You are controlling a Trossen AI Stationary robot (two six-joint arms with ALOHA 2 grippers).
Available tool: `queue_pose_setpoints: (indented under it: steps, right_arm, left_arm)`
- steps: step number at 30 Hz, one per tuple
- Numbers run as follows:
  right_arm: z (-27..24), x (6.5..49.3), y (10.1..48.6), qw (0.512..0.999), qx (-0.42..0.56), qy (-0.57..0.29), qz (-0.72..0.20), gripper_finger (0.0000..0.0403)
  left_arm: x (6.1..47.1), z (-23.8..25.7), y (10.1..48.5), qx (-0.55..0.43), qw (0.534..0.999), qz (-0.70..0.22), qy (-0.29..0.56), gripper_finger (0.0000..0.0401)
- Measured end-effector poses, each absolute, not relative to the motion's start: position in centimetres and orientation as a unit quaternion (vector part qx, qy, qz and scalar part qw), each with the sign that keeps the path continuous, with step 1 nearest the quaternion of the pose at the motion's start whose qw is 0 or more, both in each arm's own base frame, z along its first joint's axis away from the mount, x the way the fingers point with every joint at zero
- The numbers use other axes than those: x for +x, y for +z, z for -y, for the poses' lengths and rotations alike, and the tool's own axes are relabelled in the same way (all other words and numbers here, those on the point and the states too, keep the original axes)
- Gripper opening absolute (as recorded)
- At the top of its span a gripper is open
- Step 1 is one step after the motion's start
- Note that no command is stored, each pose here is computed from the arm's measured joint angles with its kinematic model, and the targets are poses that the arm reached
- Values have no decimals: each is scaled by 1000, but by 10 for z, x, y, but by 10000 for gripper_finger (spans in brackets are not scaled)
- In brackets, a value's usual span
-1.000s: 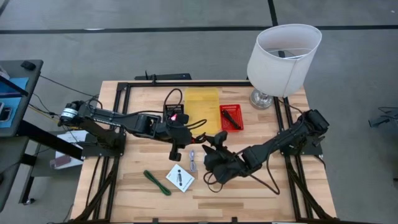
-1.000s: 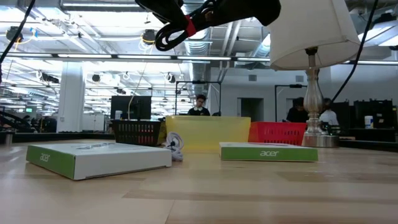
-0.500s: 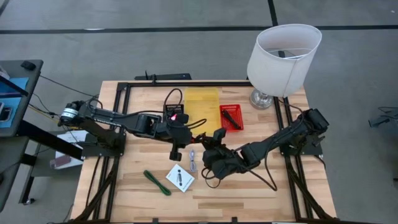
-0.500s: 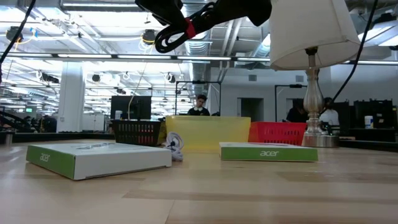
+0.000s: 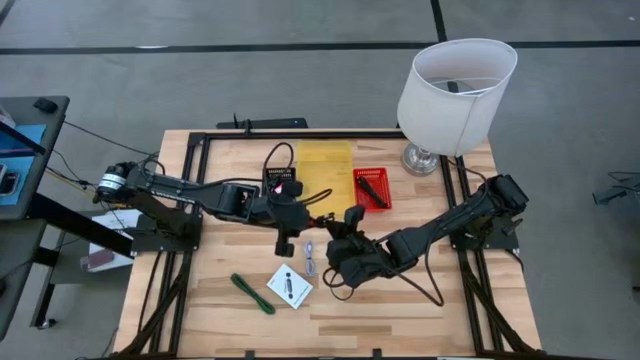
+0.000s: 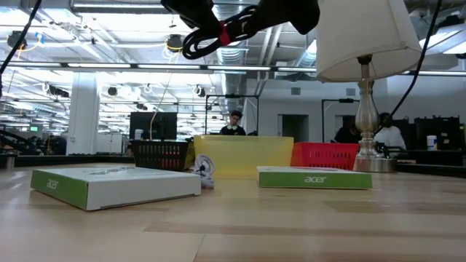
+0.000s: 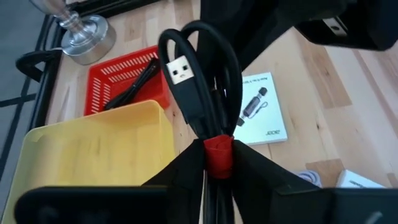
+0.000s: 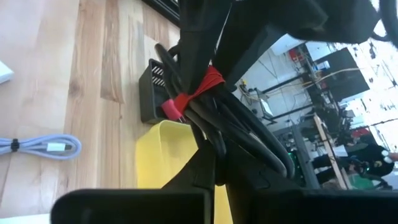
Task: Pick and place items into bin
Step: Put the black charger cable into the red bin
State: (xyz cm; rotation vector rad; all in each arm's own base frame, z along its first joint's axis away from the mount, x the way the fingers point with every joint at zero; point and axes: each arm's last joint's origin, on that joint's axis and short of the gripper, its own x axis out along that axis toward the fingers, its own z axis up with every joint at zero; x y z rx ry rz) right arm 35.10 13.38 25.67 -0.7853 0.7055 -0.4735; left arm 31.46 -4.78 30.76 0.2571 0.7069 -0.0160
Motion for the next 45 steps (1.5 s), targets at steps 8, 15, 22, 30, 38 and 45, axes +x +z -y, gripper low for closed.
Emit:
queue_pose_setpoints:
  steps: [8,15,22,30,38,45]
  right_arm:
    - [-131,347,252,829,-368,-230,-354,7]
    - [-128,340,246,818,-360,-239,-380,7]
    - [-112,326,239,785,-349,-275,-431,7]
    - [-71,306,235,713,-323,-356,-511,7]
    - [-31,304,235,669,-281,-382,-572,7]
    - [-6,301,232,638,-238,-383,-624,8]
  left_arm:
    - [316,48,311,130,933,-334,11,105]
    - [315,53,311,146,931,-334,32,159]
    - [305,60,303,164,908,-383,36,190]
    - [296,66,296,110,898,-423,56,192]
    - [293,73,295,95,898,-426,56,192]
    - [291,80,295,95,898,-428,48,192]
